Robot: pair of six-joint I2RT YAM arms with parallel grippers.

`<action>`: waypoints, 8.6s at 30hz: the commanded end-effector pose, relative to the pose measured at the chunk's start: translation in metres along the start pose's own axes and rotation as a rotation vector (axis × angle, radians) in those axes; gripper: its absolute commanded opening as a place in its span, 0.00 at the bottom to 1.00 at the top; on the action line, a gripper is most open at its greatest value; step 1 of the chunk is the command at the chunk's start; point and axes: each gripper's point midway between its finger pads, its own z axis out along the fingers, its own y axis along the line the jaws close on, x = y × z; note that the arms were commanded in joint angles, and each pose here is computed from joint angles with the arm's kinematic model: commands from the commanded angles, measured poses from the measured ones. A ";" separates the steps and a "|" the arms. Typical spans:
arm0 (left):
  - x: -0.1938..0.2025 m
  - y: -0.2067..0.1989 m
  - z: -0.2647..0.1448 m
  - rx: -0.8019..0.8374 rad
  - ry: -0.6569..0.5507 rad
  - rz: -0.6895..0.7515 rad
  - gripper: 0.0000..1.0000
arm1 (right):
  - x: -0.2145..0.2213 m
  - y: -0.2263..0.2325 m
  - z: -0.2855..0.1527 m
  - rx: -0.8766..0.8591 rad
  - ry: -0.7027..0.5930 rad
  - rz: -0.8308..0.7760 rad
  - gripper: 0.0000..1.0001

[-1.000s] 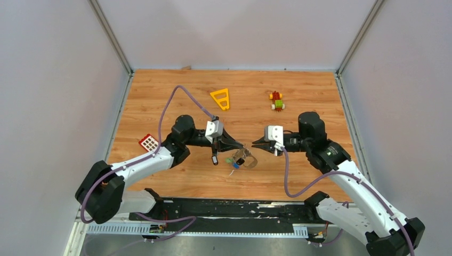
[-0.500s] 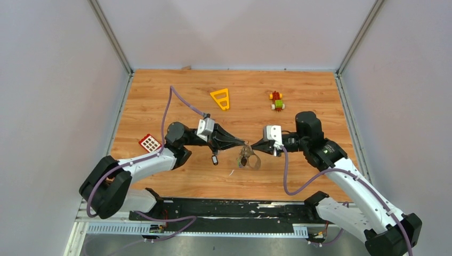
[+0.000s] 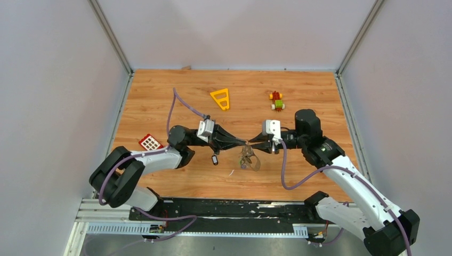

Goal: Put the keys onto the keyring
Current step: Adjust the keyring.

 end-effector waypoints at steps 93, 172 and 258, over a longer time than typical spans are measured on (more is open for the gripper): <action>0.024 0.009 -0.008 0.007 0.141 0.189 0.00 | 0.013 -0.004 0.000 0.086 0.116 -0.175 0.11; 0.073 0.041 -0.029 -0.004 0.514 0.289 0.30 | 0.025 -0.021 0.028 0.048 0.324 -0.120 0.00; 0.025 0.001 -0.011 -0.004 -0.026 0.052 0.00 | 0.011 0.008 0.029 -0.074 0.054 -0.025 0.12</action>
